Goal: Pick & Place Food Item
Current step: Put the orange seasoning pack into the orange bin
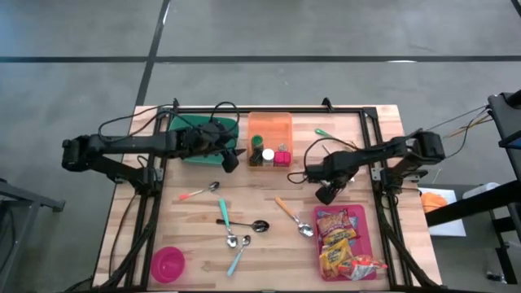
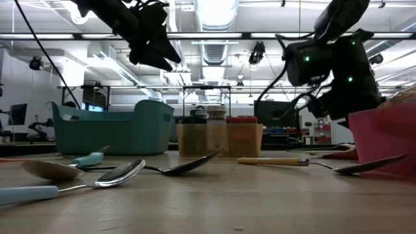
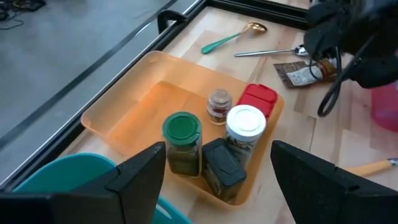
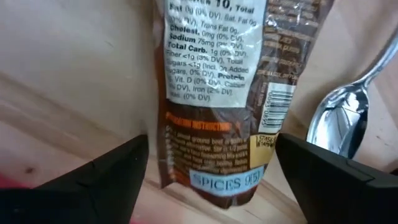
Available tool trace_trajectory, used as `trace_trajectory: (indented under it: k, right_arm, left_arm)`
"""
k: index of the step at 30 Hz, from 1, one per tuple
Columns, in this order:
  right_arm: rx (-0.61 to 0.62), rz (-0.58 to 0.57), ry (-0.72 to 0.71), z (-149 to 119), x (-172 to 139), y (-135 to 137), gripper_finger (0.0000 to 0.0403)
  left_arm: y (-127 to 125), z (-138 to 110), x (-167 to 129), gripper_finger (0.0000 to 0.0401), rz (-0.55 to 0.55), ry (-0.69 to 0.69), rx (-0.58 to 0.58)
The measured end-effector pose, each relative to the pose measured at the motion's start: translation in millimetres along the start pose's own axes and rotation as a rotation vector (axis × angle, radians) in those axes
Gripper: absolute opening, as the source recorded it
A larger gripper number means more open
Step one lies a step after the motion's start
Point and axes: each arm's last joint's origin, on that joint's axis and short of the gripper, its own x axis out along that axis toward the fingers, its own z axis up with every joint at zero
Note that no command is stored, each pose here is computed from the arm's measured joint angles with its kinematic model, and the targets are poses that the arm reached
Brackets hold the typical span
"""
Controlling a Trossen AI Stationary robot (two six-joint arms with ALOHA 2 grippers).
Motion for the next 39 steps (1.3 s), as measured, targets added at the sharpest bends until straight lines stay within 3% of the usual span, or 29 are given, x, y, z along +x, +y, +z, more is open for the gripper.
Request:
trace_trajectory:
  k: [14,20,30,39]
  right_arm:
    - [-0.075,0.019,-0.013,4.1,4.6,4.4,0.0130]
    - [-0.074,0.014,-0.038,3.6,1.5,2.9,0.0059]
    - [-0.081,0.026,-0.038,2.0,0.3,4.4,0.0063]
    - [-0.172,0.100,-0.082,-3.0,-17.9,18.9,0.0050]
  left_arm:
    - [1.3,0.1,0.3,0.0294,0.004,0.000,-0.003]
    - [1.4,0.2,0.3,0.0294,0.004,0.000,-0.003]
    - [1.5,0.2,0.3,0.0294,0.004,0.000,0.001]
    - [1.5,0.2,0.3,0.0294,0.004,0.001,0.028]
